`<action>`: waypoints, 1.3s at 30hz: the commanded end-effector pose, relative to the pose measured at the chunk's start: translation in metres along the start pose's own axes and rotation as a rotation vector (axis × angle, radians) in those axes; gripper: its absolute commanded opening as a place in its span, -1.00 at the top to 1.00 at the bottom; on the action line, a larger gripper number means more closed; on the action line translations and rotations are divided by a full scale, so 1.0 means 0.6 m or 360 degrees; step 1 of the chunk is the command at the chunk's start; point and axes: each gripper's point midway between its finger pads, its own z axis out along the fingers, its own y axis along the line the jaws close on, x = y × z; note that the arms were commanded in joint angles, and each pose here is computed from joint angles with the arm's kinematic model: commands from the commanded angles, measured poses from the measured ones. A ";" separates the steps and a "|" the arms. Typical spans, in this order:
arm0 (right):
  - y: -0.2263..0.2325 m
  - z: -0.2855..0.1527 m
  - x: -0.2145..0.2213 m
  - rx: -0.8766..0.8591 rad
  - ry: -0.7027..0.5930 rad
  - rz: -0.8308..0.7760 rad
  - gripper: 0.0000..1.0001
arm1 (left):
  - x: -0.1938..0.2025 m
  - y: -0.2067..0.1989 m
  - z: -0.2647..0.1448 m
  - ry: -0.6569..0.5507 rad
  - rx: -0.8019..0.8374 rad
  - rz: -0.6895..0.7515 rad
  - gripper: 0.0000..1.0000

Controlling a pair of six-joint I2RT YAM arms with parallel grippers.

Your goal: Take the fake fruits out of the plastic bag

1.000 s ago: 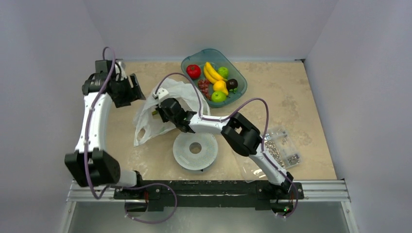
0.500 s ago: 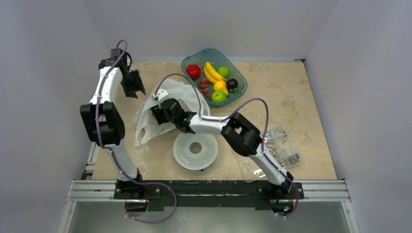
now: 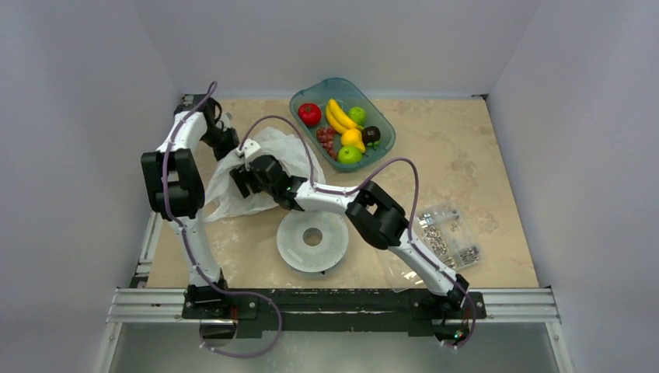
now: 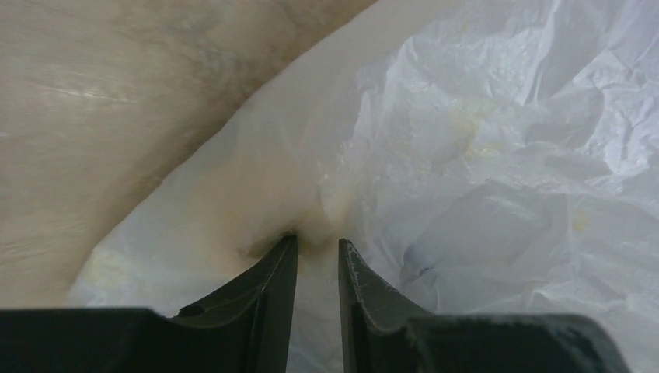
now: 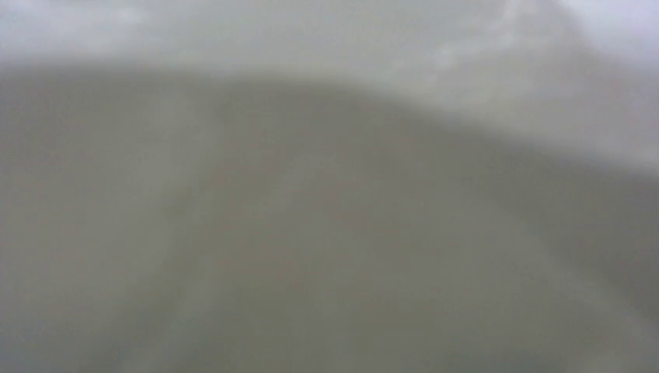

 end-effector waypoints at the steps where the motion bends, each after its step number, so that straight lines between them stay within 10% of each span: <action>1: 0.010 0.007 -0.053 -0.0043 -0.0119 0.0002 -0.62 | 0.043 -0.060 0.008 0.0142 0.0294 0.0045 0.53; 22: 0.002 0.037 -0.050 0.0031 -0.0203 0.0089 -0.70 | 0.081 -0.090 0.006 0.0211 0.0413 0.0083 0.64; 30: 0.007 0.041 -0.065 -0.0012 -0.0247 0.0143 0.23 | 0.098 -0.090 -0.011 0.0217 0.0447 0.0081 0.63; 39: -0.006 -0.019 -0.070 0.0004 -0.0193 0.0130 0.80 | 0.054 -0.068 -0.174 -0.0340 0.0277 0.0129 -0.20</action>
